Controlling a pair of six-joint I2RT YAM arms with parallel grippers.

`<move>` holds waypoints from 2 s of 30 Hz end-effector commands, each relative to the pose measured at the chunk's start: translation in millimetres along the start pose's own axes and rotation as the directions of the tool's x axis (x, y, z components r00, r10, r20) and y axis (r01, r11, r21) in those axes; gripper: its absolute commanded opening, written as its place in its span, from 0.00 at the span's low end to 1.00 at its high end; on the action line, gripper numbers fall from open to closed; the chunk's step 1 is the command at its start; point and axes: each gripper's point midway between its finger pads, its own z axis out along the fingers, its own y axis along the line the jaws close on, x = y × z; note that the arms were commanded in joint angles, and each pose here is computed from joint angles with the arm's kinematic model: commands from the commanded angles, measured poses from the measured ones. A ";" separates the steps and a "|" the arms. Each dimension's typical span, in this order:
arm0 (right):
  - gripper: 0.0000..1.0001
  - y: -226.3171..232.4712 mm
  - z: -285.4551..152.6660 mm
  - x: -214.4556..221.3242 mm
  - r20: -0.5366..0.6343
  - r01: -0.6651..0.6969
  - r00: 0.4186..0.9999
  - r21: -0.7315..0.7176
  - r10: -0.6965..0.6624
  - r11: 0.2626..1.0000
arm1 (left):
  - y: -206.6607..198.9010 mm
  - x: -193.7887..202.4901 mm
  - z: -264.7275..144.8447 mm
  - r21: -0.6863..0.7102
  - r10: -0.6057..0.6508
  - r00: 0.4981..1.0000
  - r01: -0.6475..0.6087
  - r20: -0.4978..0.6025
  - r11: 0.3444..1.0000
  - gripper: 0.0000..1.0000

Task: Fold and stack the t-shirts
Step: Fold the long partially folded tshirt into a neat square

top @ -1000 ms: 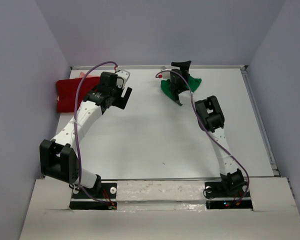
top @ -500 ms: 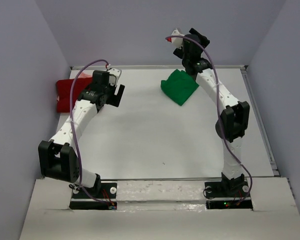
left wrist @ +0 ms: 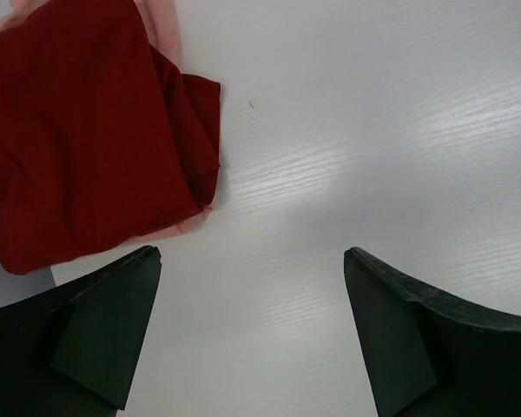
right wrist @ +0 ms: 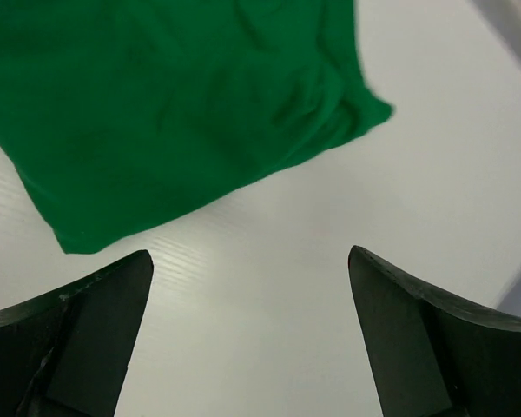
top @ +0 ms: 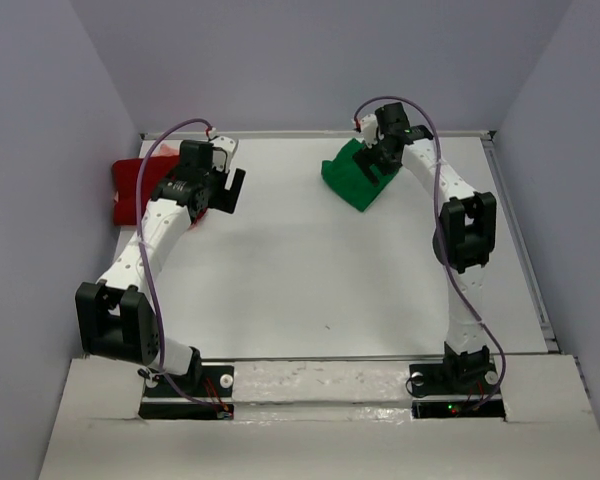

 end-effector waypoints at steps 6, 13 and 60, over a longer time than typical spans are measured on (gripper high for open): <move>0.99 38.5 42.4 3.7 -0.056 -0.061 0.997 -0.191 0.051 0.980 | 6.8 -7.3 -6.3 -0.014 -0.013 1.000 0.013 0.024 1.000 0.99; 1.00 37.5 58.5 -8.7 -0.022 -0.060 0.998 -0.193 0.056 0.979 | 7.1 -8.0 -4.0 -0.012 -0.013 1.000 0.013 0.015 1.000 0.99; 1.00 128.8 -23.8 162.2 -0.231 0.189 0.891 -0.594 -0.391 0.782 | 0.5 -0.4 9.8 0.020 -0.005 0.999 0.006 -0.044 1.000 0.99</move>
